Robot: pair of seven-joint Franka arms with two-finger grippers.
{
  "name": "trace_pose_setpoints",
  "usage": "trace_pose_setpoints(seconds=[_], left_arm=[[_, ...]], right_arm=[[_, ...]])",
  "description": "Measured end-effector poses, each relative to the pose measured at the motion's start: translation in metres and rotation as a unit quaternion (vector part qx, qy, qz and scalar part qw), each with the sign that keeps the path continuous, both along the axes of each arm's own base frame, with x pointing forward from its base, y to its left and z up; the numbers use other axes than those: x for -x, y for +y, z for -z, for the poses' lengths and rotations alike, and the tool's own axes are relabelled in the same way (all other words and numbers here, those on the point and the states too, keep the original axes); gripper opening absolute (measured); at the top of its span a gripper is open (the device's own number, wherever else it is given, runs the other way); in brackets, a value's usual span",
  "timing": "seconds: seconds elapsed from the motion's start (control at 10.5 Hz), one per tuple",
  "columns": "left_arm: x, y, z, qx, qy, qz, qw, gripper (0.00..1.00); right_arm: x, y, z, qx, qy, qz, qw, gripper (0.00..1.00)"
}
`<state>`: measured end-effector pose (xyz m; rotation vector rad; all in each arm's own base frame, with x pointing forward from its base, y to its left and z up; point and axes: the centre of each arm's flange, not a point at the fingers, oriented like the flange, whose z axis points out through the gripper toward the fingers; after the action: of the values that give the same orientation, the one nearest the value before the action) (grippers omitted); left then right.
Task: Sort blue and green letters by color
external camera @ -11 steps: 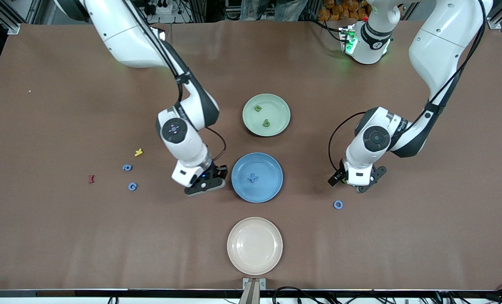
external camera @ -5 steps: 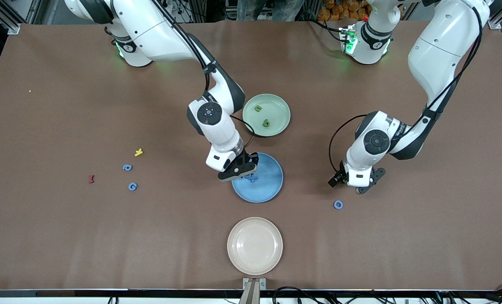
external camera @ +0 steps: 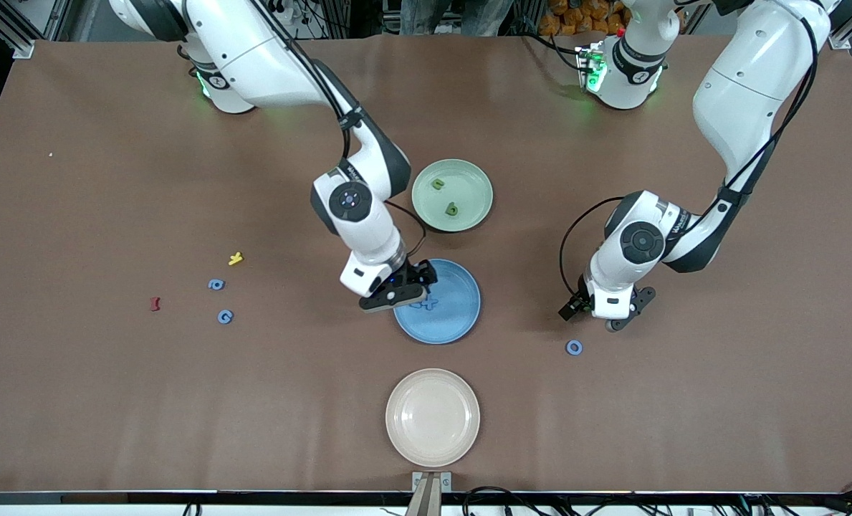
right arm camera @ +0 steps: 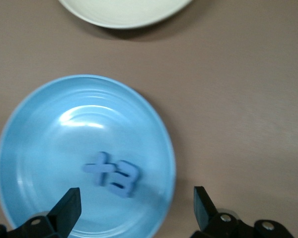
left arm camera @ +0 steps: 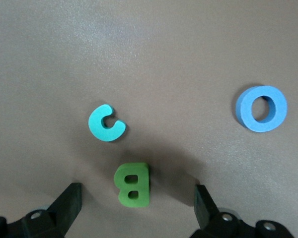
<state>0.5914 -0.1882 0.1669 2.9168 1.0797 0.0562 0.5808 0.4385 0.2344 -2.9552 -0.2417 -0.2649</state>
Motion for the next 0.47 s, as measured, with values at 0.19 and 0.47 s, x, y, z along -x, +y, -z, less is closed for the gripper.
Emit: trace_pose_setpoints(seconds=[0.19, 0.47], left_arm=[[0.000, 0.001, 0.000, 0.000, -0.001, 0.000, 1.000, 0.95], [-0.005, 0.000, -0.006, 0.001, -0.008, -0.001, 1.000, 0.53]], right_arm=[[-0.022, -0.037, -0.002, 0.020, 0.023, 0.027, 0.999, 1.00], [-0.060, -0.108, -0.022, 0.038, 0.048, 0.063, 0.996, 1.00]])
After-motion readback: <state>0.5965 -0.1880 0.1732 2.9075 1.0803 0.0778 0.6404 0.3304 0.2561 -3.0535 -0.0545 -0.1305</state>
